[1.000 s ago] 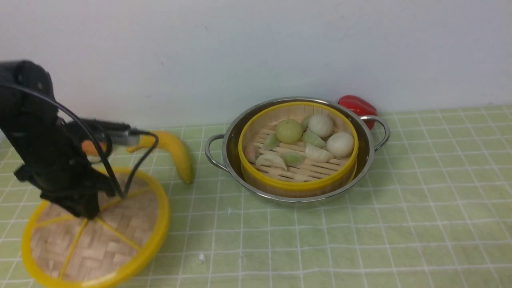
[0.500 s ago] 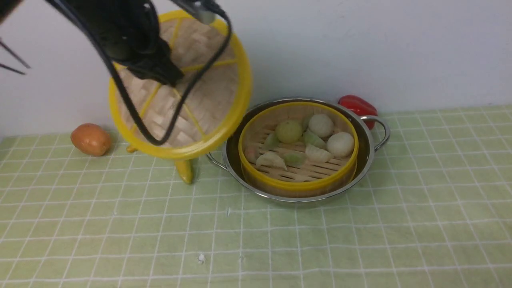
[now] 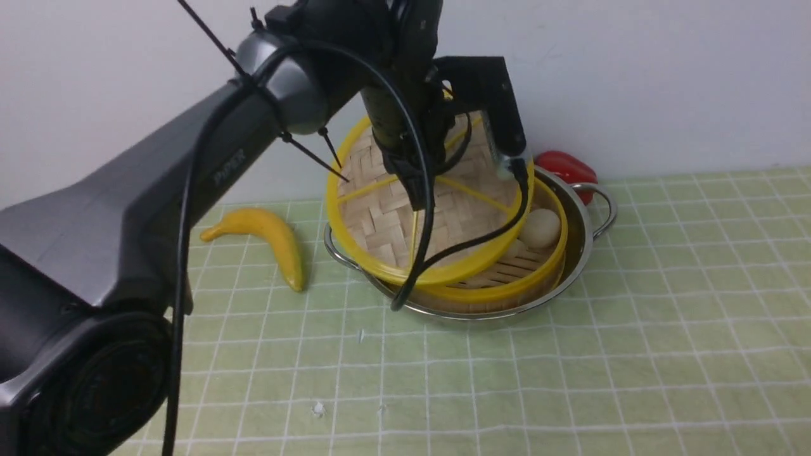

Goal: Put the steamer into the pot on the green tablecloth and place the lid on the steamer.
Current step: 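Place the yellow bamboo steamer lid onto the steamer in the pot with the left gripper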

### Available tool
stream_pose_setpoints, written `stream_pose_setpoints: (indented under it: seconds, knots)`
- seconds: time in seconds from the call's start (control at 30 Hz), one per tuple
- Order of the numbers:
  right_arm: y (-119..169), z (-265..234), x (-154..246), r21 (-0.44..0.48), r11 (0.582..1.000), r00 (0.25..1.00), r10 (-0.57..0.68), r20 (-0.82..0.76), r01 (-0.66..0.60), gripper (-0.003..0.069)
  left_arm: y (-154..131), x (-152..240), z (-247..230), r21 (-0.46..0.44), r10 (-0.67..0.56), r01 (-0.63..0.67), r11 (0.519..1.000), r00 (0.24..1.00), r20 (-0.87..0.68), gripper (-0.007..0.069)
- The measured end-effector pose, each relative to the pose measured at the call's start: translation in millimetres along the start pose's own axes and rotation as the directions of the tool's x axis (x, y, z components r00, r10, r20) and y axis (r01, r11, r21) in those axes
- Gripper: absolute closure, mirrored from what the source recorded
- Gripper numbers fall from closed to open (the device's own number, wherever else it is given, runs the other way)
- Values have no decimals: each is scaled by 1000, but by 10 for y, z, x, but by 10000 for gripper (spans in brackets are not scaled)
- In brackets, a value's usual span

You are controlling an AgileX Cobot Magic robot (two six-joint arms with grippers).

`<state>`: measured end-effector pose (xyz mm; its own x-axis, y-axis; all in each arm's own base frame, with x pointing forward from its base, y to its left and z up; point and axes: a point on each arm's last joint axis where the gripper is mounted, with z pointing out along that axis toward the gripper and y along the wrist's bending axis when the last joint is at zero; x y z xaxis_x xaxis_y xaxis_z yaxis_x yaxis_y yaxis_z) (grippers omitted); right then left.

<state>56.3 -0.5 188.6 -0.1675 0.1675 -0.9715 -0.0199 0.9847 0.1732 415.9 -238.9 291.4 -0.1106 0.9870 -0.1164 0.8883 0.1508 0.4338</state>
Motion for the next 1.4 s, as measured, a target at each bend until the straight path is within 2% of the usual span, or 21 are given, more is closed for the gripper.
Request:
stream_pose_setpoints:
  seconds: [0.1, 0.47, 0.87, 1.4]
  knots:
    - [0, 0, 0, 0, 1000, 1000, 0, 0, 0, 419, -14, -19, 105, 9, 35, -35, 999, 999, -2, 509]
    - [0, 0, 0, 0, 1000, 1000, 0, 0, 0, 419, 14, -118, 312, -49, 153, -150, 987, 987, 58, 509]
    - [0, 0, 0, 0, 1000, 1000, 0, 0, 0, 419, -12, -200, 382, -58, 258, -253, 966, 958, 126, 509]
    - [0, 0, 0, 0, 1000, 1000, 0, 0, 0, 419, -43, -269, 599, -79, 314, -305, 949, 937, 151, 509]
